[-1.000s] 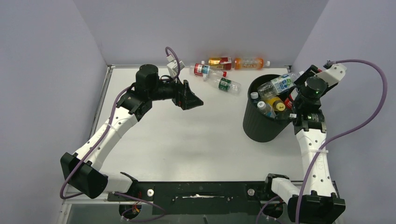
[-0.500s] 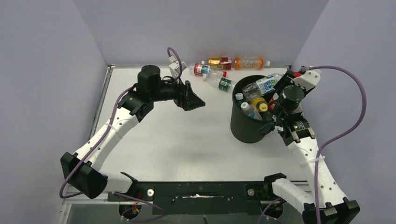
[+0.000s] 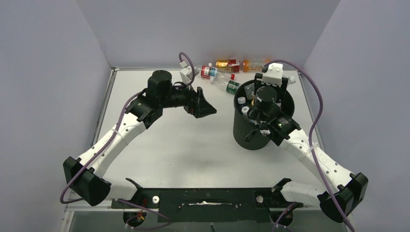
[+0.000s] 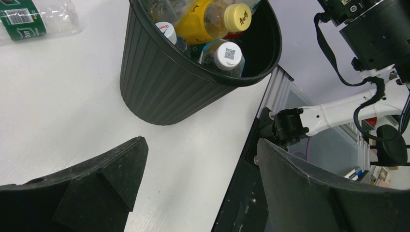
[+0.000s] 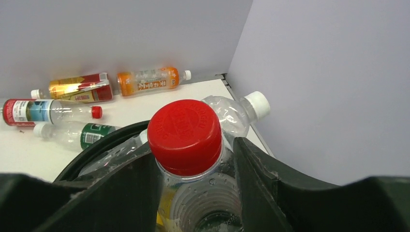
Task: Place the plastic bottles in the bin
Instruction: Place the plastic bottle in the trash bin.
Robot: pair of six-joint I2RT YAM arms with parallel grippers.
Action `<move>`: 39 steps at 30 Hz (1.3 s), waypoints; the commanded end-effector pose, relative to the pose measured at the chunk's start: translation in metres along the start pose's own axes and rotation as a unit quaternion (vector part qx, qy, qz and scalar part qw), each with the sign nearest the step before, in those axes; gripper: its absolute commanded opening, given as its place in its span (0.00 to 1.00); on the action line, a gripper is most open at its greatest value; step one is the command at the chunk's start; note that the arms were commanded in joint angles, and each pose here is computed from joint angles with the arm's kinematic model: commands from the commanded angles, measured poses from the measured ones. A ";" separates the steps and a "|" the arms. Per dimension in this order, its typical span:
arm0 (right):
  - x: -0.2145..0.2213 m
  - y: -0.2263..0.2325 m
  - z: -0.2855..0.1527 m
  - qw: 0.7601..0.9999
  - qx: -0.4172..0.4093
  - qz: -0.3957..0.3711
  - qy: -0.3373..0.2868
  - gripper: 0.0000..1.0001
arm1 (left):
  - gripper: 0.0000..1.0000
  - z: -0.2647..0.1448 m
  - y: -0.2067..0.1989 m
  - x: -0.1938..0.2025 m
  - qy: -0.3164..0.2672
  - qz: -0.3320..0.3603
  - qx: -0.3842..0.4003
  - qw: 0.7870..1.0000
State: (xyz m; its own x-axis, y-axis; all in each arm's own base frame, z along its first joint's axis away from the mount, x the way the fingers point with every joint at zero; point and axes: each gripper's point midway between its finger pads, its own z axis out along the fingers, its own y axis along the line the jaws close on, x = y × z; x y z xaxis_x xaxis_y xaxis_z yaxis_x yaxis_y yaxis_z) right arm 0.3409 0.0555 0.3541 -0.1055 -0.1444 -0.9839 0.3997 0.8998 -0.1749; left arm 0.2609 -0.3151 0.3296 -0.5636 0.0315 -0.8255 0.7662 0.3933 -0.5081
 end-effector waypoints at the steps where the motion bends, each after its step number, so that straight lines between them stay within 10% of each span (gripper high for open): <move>1: 0.031 -0.010 -0.008 0.998 0.024 -0.042 0.037 0.55 | 0.84 -0.011 -0.023 -0.020 -0.033 0.026 0.005 0.999; 19: -0.038 -0.032 -0.053 0.996 -0.065 0.055 0.006 0.92 | 0.84 0.007 -0.045 -0.007 -0.019 0.031 0.000 0.999; 39: -0.063 -0.089 0.003 0.980 -0.021 0.156 0.122 0.89 | 0.84 0.020 -0.059 0.003 -0.011 0.032 -0.006 0.999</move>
State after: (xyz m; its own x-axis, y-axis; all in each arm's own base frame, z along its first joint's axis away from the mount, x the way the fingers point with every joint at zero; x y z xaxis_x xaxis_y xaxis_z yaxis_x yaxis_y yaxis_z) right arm 0.2928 -0.0072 0.4644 -0.0573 0.1752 -0.9829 0.4372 0.8895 0.1331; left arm 0.2185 -0.3545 0.3174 -0.5610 0.0957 -0.8223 0.7723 0.4183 -0.4781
